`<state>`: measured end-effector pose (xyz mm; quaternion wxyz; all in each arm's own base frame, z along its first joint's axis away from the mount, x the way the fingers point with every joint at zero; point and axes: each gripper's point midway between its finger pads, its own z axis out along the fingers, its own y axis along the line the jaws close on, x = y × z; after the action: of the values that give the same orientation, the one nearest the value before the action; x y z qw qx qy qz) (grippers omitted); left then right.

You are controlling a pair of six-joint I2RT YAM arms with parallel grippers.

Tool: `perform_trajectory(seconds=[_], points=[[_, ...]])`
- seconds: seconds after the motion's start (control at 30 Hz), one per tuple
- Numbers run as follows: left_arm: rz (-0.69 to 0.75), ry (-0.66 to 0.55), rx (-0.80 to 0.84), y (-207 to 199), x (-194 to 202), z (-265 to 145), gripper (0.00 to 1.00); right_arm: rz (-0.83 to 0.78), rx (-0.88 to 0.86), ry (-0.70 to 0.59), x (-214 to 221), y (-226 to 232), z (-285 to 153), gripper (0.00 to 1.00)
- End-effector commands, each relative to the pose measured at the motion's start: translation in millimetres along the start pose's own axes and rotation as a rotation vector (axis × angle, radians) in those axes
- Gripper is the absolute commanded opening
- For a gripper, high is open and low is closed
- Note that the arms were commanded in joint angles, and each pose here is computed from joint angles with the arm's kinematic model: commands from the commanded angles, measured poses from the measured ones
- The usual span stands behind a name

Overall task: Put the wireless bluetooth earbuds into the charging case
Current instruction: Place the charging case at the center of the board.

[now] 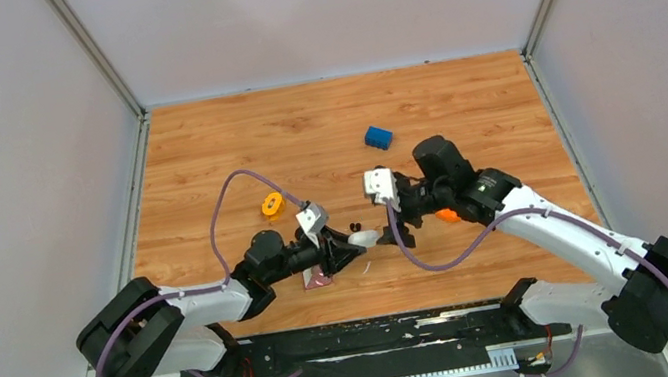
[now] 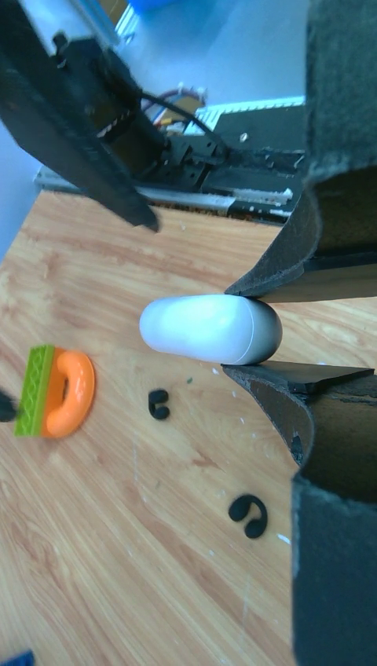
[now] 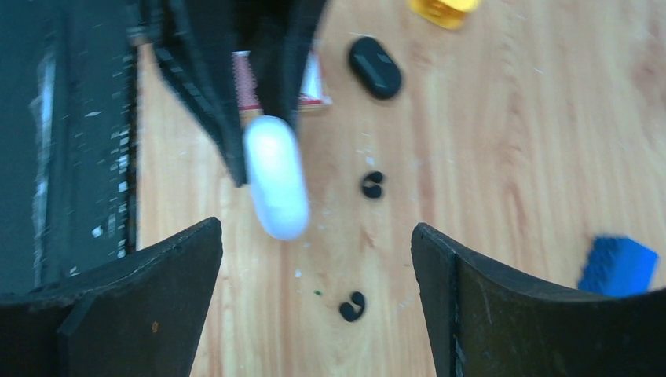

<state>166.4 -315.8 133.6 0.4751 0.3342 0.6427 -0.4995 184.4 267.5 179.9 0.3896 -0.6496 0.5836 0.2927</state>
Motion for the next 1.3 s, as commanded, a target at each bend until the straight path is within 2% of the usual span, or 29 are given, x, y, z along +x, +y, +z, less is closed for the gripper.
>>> perform_trajectory(seconds=[0.0,0.1,0.2,0.27,0.37,0.53,0.63,0.8,0.9,0.93,1.03,1.07,1.27], points=[[-0.078,-0.056,-0.214,35,-24,5,0.02,0.108,0.239,-0.089,-21,-55,-24,0.90],[-0.227,-0.062,-0.308,50,-33,8,0.04,0.148,0.382,-0.069,-11,-79,-38,0.91],[-0.319,0.008,-0.400,63,-28,14,0.05,0.185,0.504,-0.054,-4,-100,-54,0.91],[-0.363,0.032,-0.377,61,-29,24,0.07,0.193,0.580,-0.043,-1,-110,-64,0.90],[-0.415,0.040,-0.299,54,-31,44,0.10,0.183,0.702,-0.028,3,-124,-79,0.90],[-0.434,0.136,-0.414,86,-26,70,0.14,0.199,0.879,-0.020,4,-141,-111,0.90],[-0.452,0.159,-0.410,97,-31,89,0.16,0.215,0.983,-0.050,0,-147,-134,0.92],[-0.528,0.171,-0.412,113,-22,109,0.19,0.219,0.988,-0.053,2,-146,-138,0.92],[-0.580,0.226,-0.424,120,-3,117,0.21,0.213,0.960,-0.061,0,-144,-134,0.92],[-0.593,0.240,-0.429,121,1,119,0.24,0.210,0.953,-0.068,-2,-143,-133,0.92],[-0.600,0.293,-0.415,121,9,124,0.43,0.205,0.946,-0.072,-2,-142,-132,0.92],[-0.597,0.302,-0.418,123,11,125,0.45,0.203,0.947,-0.075,-3,-142,-133,0.92],[-0.568,0.363,-0.467,133,22,122,0.45,0.195,0.934,-0.079,-4,-139,-132,0.93]])
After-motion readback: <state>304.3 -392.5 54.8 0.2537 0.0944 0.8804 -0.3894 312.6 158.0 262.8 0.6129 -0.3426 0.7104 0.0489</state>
